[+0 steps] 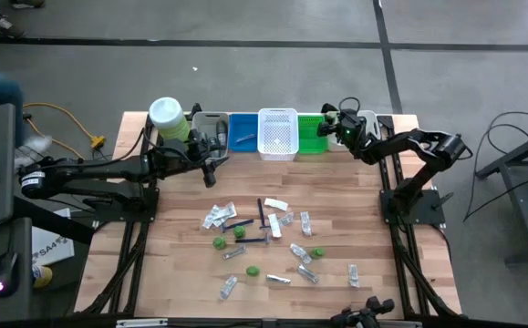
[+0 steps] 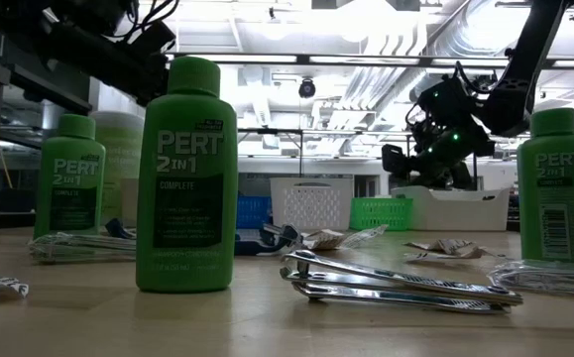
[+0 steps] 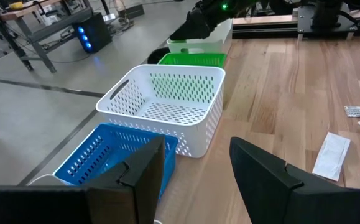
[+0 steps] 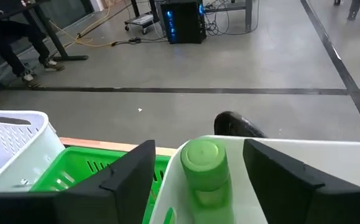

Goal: Pick & Place Travel size toiletries
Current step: Put the green shampoo into the right white bin

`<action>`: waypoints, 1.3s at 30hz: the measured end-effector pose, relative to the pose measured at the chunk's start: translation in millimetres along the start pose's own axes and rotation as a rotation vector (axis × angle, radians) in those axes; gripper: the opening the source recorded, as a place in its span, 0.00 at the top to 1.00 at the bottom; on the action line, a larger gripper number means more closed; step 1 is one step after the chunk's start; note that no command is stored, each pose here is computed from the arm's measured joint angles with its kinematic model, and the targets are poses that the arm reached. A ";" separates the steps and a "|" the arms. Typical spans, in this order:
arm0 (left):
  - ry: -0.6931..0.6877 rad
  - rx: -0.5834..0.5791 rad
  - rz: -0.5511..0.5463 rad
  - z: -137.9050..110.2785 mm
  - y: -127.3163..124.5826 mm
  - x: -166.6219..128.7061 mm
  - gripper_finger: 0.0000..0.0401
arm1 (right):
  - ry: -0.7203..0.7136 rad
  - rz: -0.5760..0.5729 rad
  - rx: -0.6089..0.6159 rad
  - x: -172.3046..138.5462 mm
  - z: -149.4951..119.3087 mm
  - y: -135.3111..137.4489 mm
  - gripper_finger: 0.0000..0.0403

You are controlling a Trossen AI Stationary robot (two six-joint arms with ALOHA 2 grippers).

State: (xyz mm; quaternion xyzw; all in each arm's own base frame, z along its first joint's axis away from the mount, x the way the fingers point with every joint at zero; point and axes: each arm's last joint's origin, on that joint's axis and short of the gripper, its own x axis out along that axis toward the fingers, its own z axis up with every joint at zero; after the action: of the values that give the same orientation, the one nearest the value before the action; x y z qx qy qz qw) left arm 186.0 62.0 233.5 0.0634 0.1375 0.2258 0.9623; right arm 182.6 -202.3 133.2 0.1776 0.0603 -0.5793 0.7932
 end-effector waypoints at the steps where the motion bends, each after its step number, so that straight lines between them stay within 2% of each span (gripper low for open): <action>1: 0.000 0.000 0.000 0.0 0.0 0.0 0.55 | -0.007 0.000 -0.002 -1.2 2.5 0.1 0.40; 11: 0.001 -0.001 0.000 -0.1 -0.1 0.0 0.55 | -0.010 0.010 -0.032 -32.5 35.9 -0.3 0.41; 16: 0.006 -0.003 -0.001 -0.6 -0.1 0.0 0.55 | 0.045 0.085 -0.051 -57.8 48.2 0.2 0.42; 30: 0.006 -0.021 -0.001 -0.5 -0.1 0.0 0.55 | 0.033 0.432 -0.182 -134.2 73.9 3.5 0.42; 35: 0.005 -0.049 -0.002 -0.5 -0.1 0.0 0.55 | 0.021 0.599 -0.244 -153.7 75.7 6.2 0.42; 39: 0.005 -0.070 -0.002 -0.5 -0.2 0.0 0.55 | 0.045 0.755 -0.344 -167.6 71.0 8.9 0.42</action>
State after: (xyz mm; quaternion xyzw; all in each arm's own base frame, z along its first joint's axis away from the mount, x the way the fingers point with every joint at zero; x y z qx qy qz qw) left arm 185.9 61.9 233.0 0.0289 0.1320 0.2297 0.9638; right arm 129.3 -74.5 251.7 0.0647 0.1043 -0.2252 0.9665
